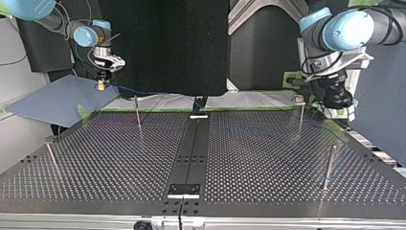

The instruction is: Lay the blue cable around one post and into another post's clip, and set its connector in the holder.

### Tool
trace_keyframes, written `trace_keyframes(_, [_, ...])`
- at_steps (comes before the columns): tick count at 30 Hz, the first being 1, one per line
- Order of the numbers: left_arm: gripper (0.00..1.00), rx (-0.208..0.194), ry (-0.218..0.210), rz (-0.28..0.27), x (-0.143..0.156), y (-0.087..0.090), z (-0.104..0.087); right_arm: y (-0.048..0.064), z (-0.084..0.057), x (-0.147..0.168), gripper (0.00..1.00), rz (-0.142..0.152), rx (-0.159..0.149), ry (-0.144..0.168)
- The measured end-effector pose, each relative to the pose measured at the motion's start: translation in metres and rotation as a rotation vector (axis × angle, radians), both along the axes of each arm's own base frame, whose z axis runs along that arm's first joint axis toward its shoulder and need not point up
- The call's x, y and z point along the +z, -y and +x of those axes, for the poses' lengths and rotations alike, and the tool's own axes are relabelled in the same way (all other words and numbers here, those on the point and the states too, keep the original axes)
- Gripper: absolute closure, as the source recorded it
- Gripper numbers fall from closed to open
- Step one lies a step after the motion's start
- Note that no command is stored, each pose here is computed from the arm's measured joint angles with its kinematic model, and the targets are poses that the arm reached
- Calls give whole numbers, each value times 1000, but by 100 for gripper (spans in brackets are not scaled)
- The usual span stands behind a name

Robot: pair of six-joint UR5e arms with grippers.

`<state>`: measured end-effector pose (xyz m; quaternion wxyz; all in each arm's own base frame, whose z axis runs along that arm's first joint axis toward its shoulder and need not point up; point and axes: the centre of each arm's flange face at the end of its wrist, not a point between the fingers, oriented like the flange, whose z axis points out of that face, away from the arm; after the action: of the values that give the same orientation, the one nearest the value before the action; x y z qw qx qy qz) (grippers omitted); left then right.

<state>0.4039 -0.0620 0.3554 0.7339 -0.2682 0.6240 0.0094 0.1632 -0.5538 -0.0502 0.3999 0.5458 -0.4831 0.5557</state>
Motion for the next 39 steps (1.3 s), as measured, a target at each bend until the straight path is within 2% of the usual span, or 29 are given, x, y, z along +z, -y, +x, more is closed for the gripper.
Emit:
trace_keyframes(10, [0,-26,50,91,66,5,-9,-1,1,0,100,1,3,1])
trace_keyframes(21, [0,-75,98,202,135,13,-28,-1,2,0,100,3,4,3])
trace_keyframes(28, [0,-86,72,254,154,16,-26,-1,2,0,100,5,4,6])
trace_keyframes(39, [0,-77,-22,333,169,21,-9,-1,2,-1,100,8,6,6])
